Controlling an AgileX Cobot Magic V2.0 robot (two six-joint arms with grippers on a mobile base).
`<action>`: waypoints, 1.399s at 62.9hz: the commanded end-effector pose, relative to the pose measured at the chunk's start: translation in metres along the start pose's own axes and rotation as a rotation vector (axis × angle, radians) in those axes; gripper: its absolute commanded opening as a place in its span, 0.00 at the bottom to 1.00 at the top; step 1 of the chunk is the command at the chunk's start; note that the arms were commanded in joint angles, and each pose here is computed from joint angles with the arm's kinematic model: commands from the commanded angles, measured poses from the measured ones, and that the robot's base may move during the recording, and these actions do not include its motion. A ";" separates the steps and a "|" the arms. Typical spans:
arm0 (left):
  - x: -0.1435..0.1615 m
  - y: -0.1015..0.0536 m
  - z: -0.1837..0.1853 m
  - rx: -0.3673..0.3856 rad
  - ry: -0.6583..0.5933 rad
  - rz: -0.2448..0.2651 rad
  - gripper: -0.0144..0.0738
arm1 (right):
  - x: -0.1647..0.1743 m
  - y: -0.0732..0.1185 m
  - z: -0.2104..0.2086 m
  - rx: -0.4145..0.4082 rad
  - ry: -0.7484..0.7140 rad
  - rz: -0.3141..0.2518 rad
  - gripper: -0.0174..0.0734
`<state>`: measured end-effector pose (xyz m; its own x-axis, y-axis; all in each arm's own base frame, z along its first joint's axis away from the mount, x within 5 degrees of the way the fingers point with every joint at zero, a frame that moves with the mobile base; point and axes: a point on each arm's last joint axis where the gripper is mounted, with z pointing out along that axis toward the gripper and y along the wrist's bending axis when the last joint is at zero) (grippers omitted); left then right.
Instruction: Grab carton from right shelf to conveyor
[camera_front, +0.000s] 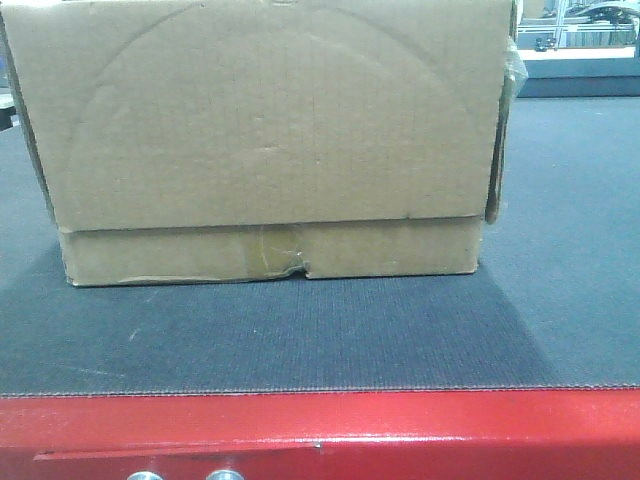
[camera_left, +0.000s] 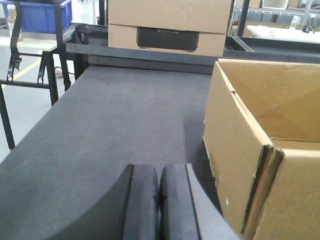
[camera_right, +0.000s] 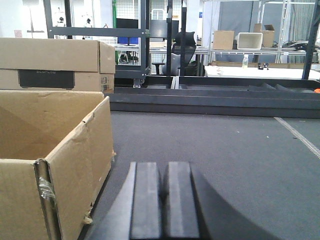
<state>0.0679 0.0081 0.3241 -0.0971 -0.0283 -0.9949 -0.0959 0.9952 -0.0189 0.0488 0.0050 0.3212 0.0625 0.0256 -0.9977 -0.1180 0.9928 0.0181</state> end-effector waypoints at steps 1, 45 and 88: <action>0.006 -0.002 -0.003 0.011 -0.040 0.058 0.17 | -0.001 0.000 -0.001 0.007 -0.027 -0.016 0.11; 0.112 -0.002 -0.001 0.038 -0.181 0.042 0.17 | -0.002 0.000 -0.001 0.007 -0.029 -0.016 0.11; 0.112 -0.002 -0.001 0.048 -0.181 0.039 0.17 | -0.002 0.000 -0.001 0.007 -0.029 -0.016 0.11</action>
<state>0.0567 0.0030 0.2102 0.0552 0.0176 -0.9983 -0.0540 0.9984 0.0146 0.0492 0.0051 0.3201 0.0619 0.0255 -0.9978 -0.1182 0.9928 0.0180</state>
